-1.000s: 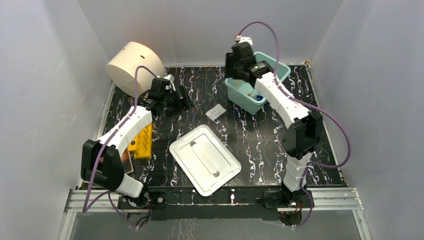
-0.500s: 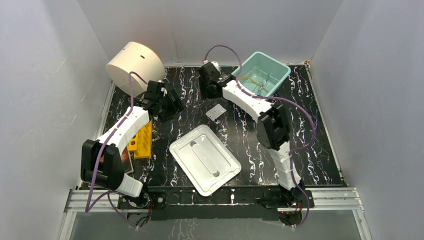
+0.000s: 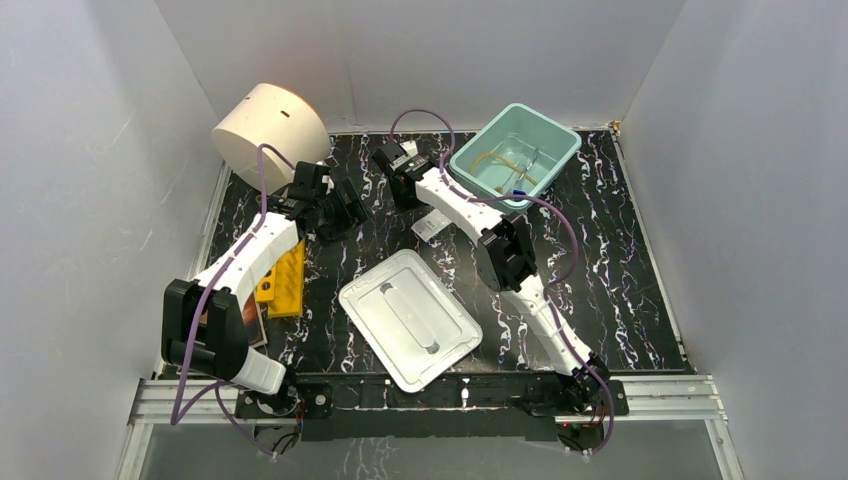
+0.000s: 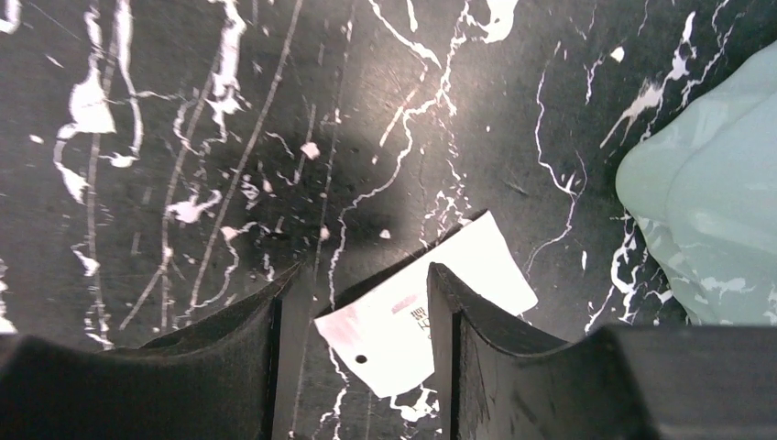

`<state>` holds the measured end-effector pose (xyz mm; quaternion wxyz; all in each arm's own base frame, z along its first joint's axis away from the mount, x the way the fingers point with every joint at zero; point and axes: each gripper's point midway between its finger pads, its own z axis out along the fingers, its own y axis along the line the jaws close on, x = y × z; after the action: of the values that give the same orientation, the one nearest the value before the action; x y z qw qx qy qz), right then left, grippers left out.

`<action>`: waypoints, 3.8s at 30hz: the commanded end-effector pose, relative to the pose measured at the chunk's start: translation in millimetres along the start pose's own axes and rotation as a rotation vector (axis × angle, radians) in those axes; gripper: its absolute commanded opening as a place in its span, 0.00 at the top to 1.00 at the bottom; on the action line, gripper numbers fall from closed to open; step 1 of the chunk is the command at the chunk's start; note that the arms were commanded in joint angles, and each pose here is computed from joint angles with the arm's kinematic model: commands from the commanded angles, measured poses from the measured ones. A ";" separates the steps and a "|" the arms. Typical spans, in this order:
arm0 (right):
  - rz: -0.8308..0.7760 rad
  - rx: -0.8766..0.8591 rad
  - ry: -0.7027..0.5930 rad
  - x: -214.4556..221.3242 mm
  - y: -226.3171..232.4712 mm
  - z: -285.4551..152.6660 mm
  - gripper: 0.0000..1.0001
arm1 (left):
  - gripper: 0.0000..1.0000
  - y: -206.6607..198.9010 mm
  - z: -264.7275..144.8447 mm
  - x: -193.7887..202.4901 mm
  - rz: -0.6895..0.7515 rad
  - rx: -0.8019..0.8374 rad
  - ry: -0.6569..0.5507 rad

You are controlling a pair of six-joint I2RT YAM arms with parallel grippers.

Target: Organize the chemistry lab equipment

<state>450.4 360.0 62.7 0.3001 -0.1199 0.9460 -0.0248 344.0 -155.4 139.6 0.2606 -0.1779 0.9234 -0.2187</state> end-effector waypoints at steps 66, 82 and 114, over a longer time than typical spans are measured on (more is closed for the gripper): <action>0.070 -0.167 0.092 94.0 -68.5 -15.2 0.19 | 0.23 5.7 -1.0 12.0 -0.015 0.016 0.047; -0.169 -0.073 -0.067 50.0 -79.6 -42.4 0.34 | 0.23 3.5 1.1 10.8 -0.014 0.019 0.052; -0.245 -0.230 -0.079 55.3 -37.9 -26.6 0.13 | 0.23 9.2 1.0 14.3 -0.017 0.005 0.051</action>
<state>386.4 298.8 40.8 0.2854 -0.2553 0.9229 0.0396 335.7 -156.2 128.6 0.2403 -0.1780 0.9269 -0.2270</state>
